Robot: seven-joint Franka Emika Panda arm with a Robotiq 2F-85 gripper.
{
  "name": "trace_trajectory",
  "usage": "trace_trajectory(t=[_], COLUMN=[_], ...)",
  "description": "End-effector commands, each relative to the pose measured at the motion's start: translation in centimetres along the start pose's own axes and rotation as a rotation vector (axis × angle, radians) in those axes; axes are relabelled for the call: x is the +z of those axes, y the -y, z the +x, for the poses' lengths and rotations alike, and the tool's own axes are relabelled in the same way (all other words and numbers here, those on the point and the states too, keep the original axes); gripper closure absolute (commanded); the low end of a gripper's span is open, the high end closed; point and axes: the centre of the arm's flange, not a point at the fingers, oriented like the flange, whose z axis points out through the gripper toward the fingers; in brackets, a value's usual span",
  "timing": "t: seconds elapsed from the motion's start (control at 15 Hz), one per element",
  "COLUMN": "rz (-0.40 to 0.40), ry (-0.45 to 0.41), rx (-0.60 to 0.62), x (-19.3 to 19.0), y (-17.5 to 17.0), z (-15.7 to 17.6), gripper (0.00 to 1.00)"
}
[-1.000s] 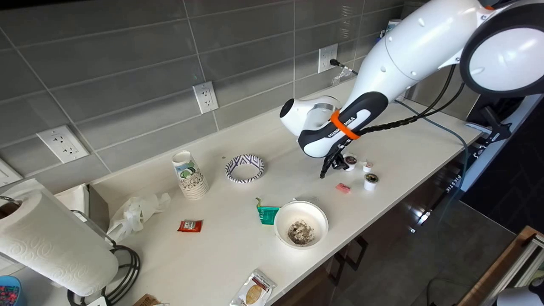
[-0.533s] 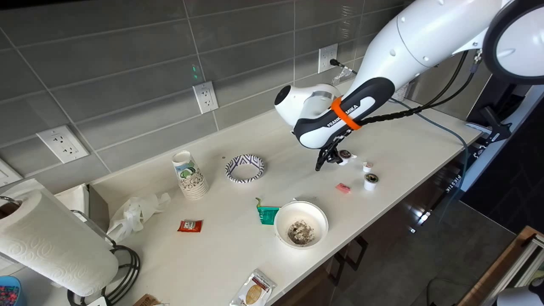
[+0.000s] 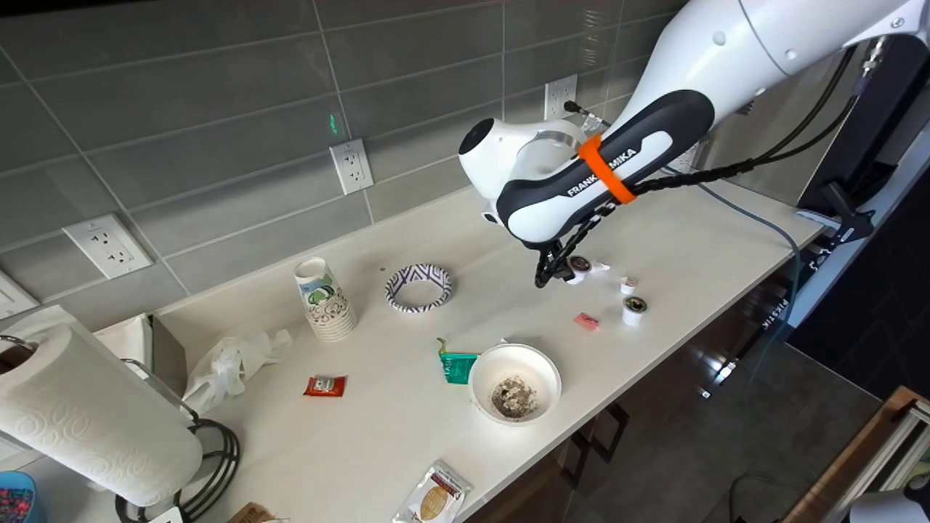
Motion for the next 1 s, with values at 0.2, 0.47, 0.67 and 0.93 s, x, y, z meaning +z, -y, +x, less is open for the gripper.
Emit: trace_trajectory(t=[0.2,0.47,0.67,0.93], rz=[0.065,0.104,0.115,0.135], ry=[-0.224,-0.401,-0.377,-0.387], rx=[-0.075,-0.088,-0.071,-0.068], x=[-2.2,-2.7,-2.9,-2.9], y=[6.0,8.1,7.3,8.0], z=[-2.2,-2.6,-1.2,-1.7], gripper=[0.94,0.94,0.76,0.76])
